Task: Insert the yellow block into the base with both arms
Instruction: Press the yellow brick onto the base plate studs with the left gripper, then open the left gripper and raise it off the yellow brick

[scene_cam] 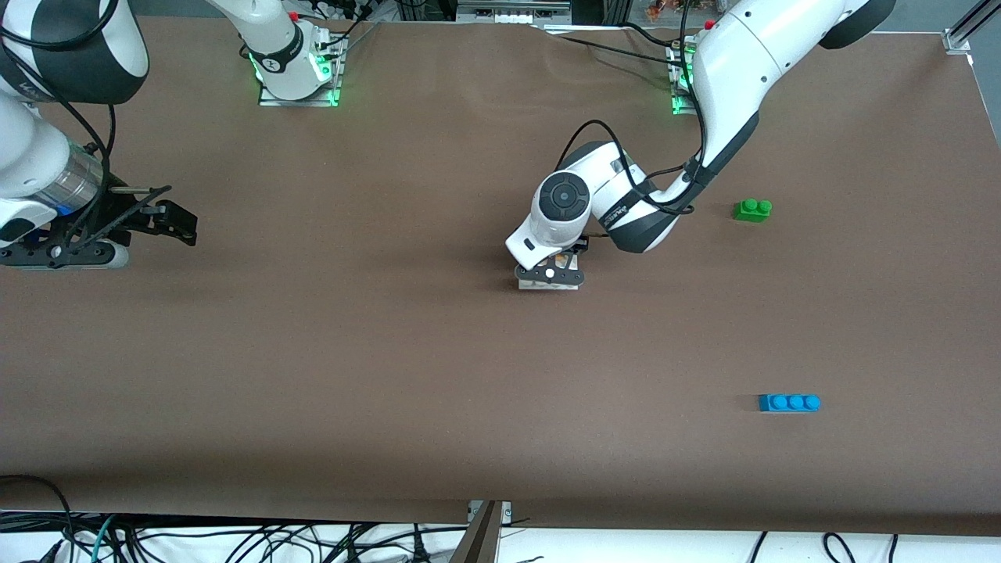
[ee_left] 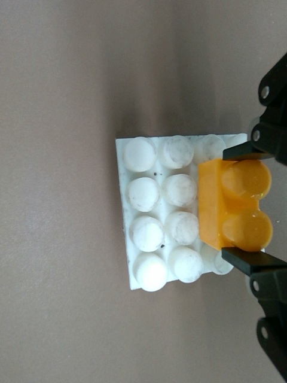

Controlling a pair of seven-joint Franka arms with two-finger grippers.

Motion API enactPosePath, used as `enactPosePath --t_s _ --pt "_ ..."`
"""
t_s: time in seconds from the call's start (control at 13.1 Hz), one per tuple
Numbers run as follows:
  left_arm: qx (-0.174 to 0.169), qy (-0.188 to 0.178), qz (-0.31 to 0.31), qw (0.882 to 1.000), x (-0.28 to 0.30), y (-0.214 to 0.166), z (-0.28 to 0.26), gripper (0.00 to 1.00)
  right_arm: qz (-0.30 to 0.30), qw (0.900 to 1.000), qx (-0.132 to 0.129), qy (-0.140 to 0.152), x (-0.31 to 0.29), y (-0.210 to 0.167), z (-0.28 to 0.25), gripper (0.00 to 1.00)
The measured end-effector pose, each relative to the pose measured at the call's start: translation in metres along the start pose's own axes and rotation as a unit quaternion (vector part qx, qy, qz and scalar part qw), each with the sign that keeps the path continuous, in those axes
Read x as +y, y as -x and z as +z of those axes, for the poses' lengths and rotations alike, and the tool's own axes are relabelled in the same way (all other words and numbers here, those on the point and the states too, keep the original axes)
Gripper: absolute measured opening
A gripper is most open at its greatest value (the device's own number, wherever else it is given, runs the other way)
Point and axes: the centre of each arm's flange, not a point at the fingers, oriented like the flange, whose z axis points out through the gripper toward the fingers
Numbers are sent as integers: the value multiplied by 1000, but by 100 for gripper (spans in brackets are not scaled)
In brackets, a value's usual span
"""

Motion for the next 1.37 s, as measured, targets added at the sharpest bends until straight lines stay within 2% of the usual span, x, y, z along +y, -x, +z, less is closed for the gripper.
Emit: enactPosePath --t_s 1.37 --pt "-9 -7 -1 1000 -1 2 18 63 0 1000 0 0 0 0 0 100"
